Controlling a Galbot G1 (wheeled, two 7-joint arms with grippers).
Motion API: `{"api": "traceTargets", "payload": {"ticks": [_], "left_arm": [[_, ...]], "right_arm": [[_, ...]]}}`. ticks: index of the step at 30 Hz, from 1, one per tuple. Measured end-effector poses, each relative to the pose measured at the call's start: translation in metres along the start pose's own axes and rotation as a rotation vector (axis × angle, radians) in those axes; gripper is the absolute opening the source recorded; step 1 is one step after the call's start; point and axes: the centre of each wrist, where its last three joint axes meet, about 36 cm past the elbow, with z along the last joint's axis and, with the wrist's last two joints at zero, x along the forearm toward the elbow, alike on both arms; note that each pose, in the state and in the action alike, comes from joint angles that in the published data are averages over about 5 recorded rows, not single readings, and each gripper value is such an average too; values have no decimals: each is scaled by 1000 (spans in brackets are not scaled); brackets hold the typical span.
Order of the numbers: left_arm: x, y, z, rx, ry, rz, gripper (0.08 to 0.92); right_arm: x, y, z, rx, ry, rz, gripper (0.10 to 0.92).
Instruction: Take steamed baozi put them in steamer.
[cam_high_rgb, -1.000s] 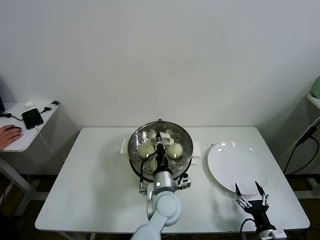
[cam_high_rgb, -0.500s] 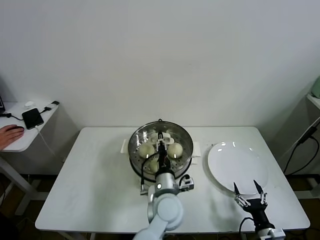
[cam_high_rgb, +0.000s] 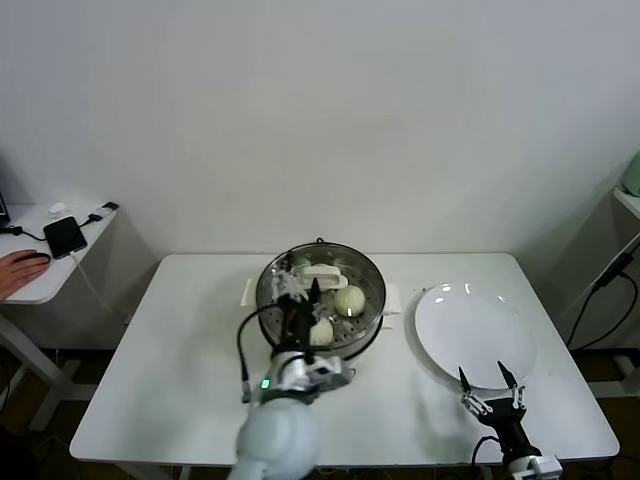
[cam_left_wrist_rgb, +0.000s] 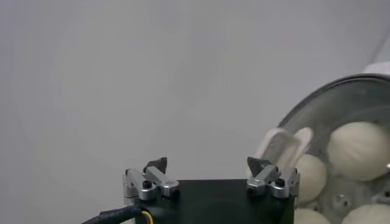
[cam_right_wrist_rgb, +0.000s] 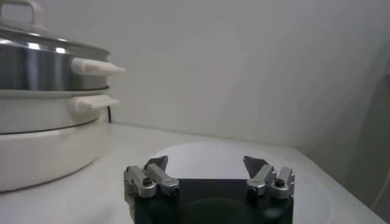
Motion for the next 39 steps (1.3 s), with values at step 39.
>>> {"api": "traceTargets", "payload": {"ticks": [39], "left_arm": [[54, -18, 267, 1006, 169, 64, 823]], "right_arm": [[-5, 3, -9, -148, -104, 65, 823]]}}
